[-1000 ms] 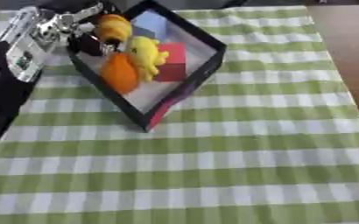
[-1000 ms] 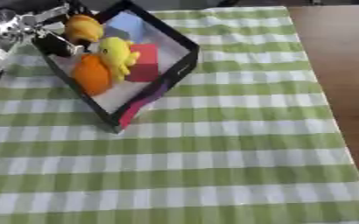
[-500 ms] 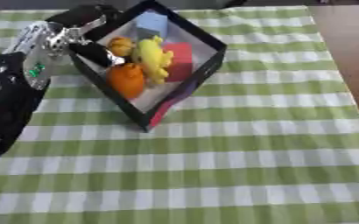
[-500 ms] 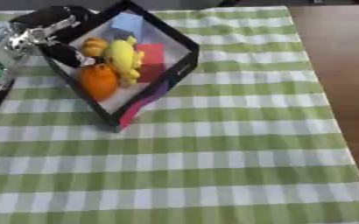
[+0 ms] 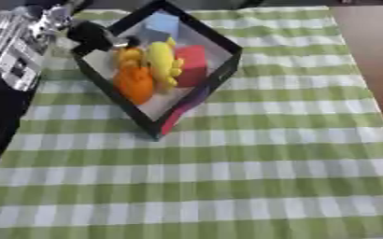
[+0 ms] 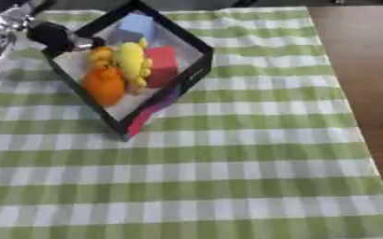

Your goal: Pick up objects on the table and place them in the box.

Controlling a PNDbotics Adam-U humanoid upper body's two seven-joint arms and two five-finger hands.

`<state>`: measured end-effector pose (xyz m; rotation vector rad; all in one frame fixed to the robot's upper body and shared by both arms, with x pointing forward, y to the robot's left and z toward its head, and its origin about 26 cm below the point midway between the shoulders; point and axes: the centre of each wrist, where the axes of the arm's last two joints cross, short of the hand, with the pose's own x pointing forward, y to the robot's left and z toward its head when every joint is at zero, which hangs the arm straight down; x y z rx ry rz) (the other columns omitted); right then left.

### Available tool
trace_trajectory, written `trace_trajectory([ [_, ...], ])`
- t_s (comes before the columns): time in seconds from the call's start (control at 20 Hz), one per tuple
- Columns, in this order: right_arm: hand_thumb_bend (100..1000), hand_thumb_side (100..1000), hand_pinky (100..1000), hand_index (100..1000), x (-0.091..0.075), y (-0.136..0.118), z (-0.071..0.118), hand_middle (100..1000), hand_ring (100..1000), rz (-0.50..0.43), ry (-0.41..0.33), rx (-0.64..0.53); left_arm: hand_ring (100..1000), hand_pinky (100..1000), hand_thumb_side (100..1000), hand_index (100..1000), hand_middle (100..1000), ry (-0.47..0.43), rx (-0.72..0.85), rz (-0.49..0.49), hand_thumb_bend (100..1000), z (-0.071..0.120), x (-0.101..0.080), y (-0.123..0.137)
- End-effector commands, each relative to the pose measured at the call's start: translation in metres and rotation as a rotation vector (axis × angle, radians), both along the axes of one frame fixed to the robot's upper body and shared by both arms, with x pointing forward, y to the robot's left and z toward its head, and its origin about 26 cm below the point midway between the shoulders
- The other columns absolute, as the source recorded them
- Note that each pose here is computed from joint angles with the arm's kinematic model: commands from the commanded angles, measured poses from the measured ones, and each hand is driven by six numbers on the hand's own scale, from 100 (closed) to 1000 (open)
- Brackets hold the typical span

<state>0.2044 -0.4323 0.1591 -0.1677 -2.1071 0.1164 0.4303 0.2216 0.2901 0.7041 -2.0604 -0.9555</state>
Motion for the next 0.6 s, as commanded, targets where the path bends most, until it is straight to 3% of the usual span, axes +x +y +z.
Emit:
trace_trajectory([
  [0.05,100,535,790,839,-0.002,-0.002,0.011,710,719,0.000,-0.026,-0.034,729,769,473,895,787,-0.132,-0.283,-0.037,100,0.041,-0.039,0.022],
  [0.25,100,535,790,838,-0.004,-0.003,0.009,709,719,-0.005,-0.031,-0.025,759,780,561,908,827,-0.202,-0.526,-0.039,130,0.036,-0.073,0.053],
  [0.35,100,537,790,838,-0.005,-0.003,0.007,709,719,-0.011,-0.035,-0.018,764,783,652,908,838,-0.203,-0.614,-0.011,100,0.023,-0.084,0.067],
  [0.6,100,537,791,838,-0.005,-0.002,0.005,711,721,-0.023,-0.046,-0.001,767,784,689,915,842,-0.225,-0.820,0.046,155,-0.014,-0.107,0.096],
])
